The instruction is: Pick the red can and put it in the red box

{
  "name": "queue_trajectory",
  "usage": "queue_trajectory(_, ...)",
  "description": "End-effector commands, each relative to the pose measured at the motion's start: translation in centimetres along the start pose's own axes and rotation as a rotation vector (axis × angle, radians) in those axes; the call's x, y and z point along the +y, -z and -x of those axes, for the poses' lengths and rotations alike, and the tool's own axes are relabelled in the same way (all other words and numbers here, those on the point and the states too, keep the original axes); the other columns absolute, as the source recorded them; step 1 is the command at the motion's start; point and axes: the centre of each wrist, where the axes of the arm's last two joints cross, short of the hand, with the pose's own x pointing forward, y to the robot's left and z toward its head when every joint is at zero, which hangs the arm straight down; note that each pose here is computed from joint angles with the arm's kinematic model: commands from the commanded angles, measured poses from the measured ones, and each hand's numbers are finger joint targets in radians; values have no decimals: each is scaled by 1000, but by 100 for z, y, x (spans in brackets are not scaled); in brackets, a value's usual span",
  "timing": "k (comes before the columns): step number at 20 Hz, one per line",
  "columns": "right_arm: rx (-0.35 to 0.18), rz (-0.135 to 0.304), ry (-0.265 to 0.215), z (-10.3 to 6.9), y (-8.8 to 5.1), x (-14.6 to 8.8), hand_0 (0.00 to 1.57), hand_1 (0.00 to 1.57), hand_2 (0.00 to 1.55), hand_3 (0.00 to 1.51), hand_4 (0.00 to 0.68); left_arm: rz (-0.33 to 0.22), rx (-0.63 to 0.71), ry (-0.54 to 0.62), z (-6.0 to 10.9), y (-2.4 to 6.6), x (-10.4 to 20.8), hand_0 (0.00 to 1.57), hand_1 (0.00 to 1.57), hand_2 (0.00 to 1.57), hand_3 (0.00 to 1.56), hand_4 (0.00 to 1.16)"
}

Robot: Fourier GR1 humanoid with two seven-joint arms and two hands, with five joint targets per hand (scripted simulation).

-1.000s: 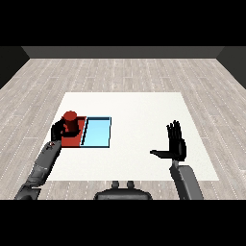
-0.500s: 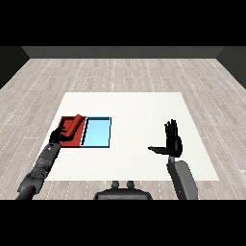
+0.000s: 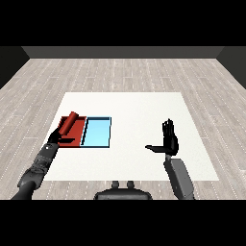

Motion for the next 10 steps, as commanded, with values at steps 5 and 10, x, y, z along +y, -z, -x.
queue_trajectory(5, -14, -18, 50, -21, 1, -14, 0, 0, 0, 0, 0, -17, -444, -603, -613, 30, -36, 1022, 1022, 959, 0, 0)
queue_trajectory(10, -5, -58, 22, -39, -7, -35, 0, 0, 0, 0, 0, 126, -753, -1043, -985, -131, -403, 0, 0, 0, 0, 0)
